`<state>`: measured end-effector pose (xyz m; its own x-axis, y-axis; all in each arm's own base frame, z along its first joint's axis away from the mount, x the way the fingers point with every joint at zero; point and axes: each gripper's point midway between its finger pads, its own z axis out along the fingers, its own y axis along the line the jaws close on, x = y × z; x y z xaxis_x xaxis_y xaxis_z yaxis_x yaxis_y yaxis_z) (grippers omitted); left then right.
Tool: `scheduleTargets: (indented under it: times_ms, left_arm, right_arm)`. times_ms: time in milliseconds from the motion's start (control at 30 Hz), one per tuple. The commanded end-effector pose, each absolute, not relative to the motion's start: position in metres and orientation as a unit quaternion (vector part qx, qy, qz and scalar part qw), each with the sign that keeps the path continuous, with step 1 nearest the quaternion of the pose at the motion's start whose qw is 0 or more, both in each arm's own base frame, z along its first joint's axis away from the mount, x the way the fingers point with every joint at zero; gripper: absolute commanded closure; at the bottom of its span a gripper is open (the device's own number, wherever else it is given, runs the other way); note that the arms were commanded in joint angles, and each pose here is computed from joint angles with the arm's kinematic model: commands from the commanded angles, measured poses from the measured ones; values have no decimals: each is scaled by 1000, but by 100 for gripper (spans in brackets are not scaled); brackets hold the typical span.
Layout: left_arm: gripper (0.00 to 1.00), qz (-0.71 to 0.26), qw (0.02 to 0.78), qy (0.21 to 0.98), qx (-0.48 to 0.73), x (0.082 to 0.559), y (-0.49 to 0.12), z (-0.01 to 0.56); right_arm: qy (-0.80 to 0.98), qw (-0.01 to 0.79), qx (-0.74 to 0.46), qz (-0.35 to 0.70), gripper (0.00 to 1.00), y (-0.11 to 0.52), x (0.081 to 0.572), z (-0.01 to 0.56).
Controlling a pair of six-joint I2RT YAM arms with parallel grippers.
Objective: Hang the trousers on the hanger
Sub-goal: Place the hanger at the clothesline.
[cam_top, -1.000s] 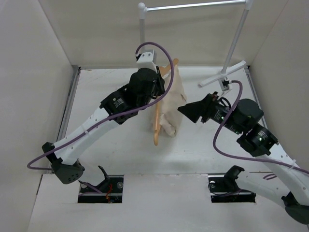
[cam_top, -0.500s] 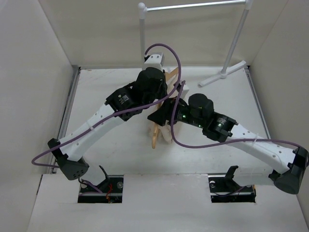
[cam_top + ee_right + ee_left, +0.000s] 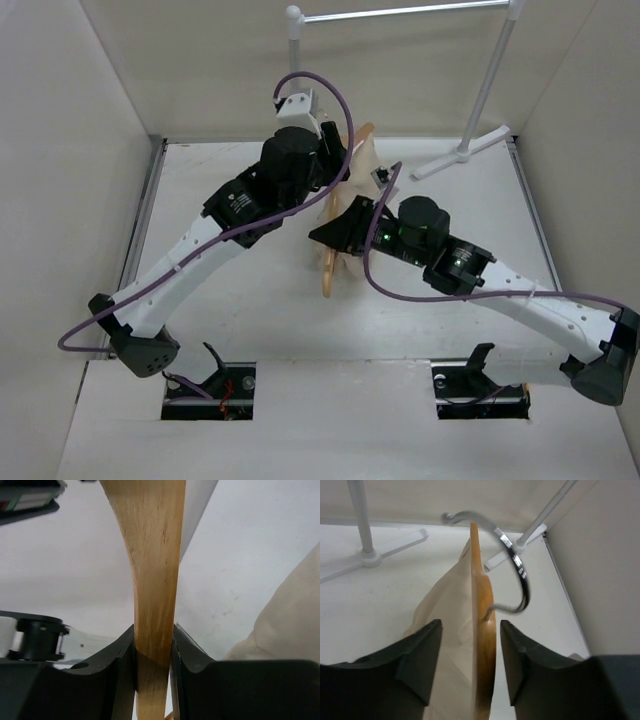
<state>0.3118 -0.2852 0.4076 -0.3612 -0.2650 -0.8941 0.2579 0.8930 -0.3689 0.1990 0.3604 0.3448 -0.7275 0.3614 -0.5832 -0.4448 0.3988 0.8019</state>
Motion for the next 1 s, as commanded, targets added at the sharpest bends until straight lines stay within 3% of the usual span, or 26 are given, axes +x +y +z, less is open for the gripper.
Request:
scheduleTargets:
  times_ms: [0, 100, 300, 400, 600, 800, 967]
  left_arm:
    - [49, -288, 615, 733, -37, 305, -265, 470]
    - [38, -307, 625, 716, -42, 301, -257, 485]
    - [0, -338, 651, 677, -54, 280, -225, 522]
    - [0, -308, 650, 691, -74, 283, -197, 500]
    - [0, -206, 576, 781, -125, 281, -150, 368]
    - [0, -200, 486, 837, -151, 242, -141, 246]
    - [0, -200, 450, 852, -177, 226, -135, 199]
  right_arm:
    - [646, 426, -14, 633, 86, 341, 209, 434]
    - [639, 430, -5, 638, 87, 333, 224, 441]
    - [632, 457, 9, 625, 87, 313, 264, 456]
    - [627, 481, 23, 612, 87, 297, 295, 468]
    - [624, 536, 89, 561, 88, 249, 378, 485]
    - [612, 554, 143, 546, 88, 214, 460, 499]
    - [620, 547, 163, 539, 88, 205, 508, 493]
